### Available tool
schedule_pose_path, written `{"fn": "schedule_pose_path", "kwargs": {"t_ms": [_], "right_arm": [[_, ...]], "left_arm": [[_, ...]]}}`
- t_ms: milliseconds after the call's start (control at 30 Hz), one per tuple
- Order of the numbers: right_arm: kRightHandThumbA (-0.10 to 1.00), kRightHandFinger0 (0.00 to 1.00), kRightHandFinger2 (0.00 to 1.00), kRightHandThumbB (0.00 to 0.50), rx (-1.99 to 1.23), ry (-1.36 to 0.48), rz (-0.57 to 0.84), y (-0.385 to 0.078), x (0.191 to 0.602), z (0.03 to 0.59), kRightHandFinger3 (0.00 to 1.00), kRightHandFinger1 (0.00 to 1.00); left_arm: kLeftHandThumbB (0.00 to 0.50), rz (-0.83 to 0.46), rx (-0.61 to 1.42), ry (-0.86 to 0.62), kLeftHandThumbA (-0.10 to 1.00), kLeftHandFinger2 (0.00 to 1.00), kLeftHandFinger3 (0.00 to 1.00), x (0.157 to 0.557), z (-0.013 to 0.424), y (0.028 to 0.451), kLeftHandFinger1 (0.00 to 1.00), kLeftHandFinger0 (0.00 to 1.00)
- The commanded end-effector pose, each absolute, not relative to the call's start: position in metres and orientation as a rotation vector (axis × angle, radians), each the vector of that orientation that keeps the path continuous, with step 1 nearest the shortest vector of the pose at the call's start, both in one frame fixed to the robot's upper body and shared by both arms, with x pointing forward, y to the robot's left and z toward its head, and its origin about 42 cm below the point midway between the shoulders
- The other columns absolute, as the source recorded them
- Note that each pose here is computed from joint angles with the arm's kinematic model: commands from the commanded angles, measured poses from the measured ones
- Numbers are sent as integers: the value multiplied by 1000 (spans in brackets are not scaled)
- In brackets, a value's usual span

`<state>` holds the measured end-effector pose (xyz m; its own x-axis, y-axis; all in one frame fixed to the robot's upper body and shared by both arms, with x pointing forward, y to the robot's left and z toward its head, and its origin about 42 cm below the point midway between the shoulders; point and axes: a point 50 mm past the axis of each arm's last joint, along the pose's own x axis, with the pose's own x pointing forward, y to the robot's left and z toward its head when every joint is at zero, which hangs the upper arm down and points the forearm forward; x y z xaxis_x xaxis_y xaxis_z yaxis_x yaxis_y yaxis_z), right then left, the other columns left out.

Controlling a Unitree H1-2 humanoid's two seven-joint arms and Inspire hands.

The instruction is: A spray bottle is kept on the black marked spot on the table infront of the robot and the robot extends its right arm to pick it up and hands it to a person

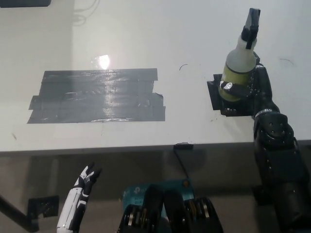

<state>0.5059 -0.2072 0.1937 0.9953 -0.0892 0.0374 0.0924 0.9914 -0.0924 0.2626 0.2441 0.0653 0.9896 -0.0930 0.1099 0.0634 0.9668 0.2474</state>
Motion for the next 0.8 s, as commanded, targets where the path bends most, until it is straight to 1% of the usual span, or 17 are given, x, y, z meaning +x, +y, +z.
{"fn": "schedule_pose_path", "kwargs": {"t_ms": [0,33,67,133,167,200,233,267,300,333,367,400,433,500,533,567,767], "right_arm": [[1000,1000,1000,384,-70,-169,-82,-201,524,233,1000,1000],[1000,1000,1000,361,-58,-187,-79,-200,525,233,1000,1000],[923,1000,1000,369,-36,-207,-82,-199,525,234,1000,1000],[850,1000,1000,363,-64,-215,-91,-197,525,234,1000,1000],[850,1000,1000,363,-68,-215,-92,-197,525,234,1000,1000],[668,841,915,341,-97,-209,-111,-196,525,235,988,846],[668,841,915,341,-109,-206,-119,-196,524,235,988,846],[297,293,426,289,-131,-213,-140,-195,525,235,478,327],[131,65,218,254,-166,-220,-174,-194,525,235,252,115],[-91,3,340,225,-176,-205,-163,-191,524,231,306,106],[-98,1,411,209,-188,-196,-153,-189,524,228,370,134],[-100,0,514,200,-197,-183,-145,-187,523,223,494,158],[-100,0,547,195,-192,-175,-143,-186,522,220,535,163],[-100,0,589,187,-187,-162,-145,-186,520,213,626,177],[-100,0,596,178,-184,-155,-147,-185,520,210,632,183],[-100,0,558,171,-181,-153,-147,-185,519,207,636,153],[-100,0,590,157,-186,-177,-150,-188,516,208,691,183]], "left_arm": [[424,-78,249,-185,1000,885,1000,268,75,246,934,1000],[424,-79,248,-185,1000,879,1000,269,76,246,930,1000],[424,-80,248,-186,1000,876,1000,269,76,246,927,1000],[423,-79,249,-186,1000,867,1000,269,76,246,921,1000],[423,-79,249,-186,1000,867,1000,269,76,246,921,1000],[418,-80,249,-186,1000,866,1000,268,76,246,922,1000],[418,-80,249,-186,1000,866,1000,268,76,246,922,1000],[418,-81,249,-185,1000,867,1000,268,76,246,922,1000],[418,-82,249,-185,1000,867,1000,268,76,246,922,1000],[411,-81,255,-187,1000,866,1000,268,75,246,917,1000],[414,-80,255,-187,1000,863,1000,268,75,246,916,1000],[411,-80,253,-185,1000,861,1000,268,75,246,914,1000],[414,-81,253,-185,1000,858,1000,268,75,246,914,1000],[411,-84,250,-185,1000,853,1000,269,76,246,912,1000],[411,-85,249,-184,1000,853,1000,269,76,246,913,1000],[411,-84,250,-184,1000,852,1000,269,77,246,914,1000],[418,-82,253,-190,1000,834,1000,272,79,247,904,1000]]}}
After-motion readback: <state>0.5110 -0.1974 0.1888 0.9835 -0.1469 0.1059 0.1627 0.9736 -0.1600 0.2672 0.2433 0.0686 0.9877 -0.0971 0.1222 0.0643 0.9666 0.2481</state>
